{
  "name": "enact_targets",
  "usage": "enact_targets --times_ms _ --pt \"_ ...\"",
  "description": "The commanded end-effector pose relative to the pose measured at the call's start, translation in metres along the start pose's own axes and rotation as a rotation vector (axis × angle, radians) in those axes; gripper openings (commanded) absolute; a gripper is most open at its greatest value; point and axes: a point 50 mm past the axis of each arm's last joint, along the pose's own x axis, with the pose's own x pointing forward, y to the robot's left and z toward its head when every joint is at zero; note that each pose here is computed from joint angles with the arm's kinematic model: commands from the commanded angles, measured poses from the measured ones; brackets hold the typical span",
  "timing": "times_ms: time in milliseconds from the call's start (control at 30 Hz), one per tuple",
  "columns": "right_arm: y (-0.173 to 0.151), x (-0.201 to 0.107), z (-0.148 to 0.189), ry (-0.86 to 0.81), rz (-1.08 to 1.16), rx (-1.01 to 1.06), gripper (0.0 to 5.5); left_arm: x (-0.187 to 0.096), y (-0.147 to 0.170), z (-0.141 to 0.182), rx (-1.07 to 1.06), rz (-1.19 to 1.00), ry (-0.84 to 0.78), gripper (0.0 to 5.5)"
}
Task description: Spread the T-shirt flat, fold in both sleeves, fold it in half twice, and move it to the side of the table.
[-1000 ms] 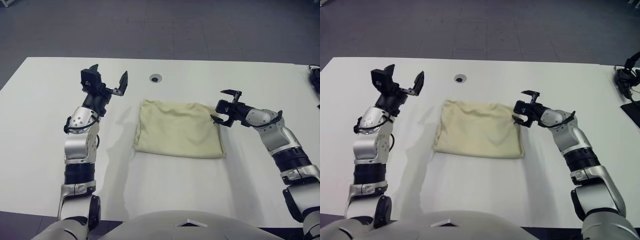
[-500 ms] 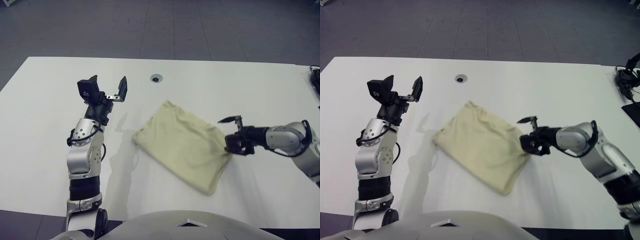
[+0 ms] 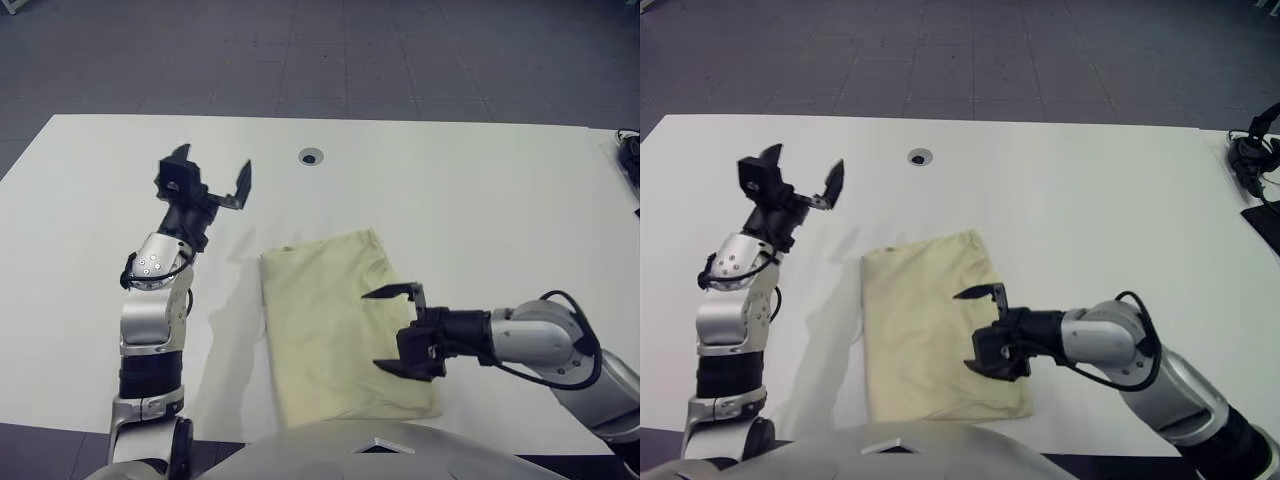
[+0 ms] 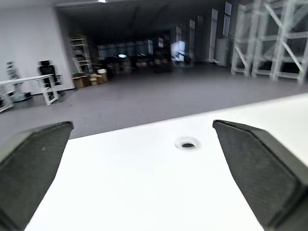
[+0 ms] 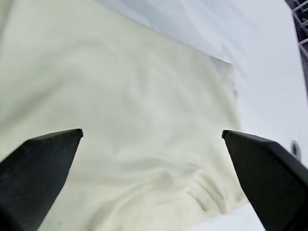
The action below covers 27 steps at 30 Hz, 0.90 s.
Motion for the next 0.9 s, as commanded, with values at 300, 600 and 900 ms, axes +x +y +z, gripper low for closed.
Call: enact_targets --times_ms 300,600,900 --pt "-0.040 0.037 -0.043 0.026 -0.345 0.133 5.40 -0.052 -0.028 -0.043 0.278 -0.563 0.397 5.38" --pt "-0.002 0.085 -0.086 0.216 -0.229 0.071 5.40 -0.046 -0.032 -0.079 0.513 -0.610 0.537 5.38" --pt "-0.004 0.058 -0.103 0.333 -0.224 0.054 5.40 -0.020 -0.049 -0.080 0.496 -0.590 0.454 5.38"
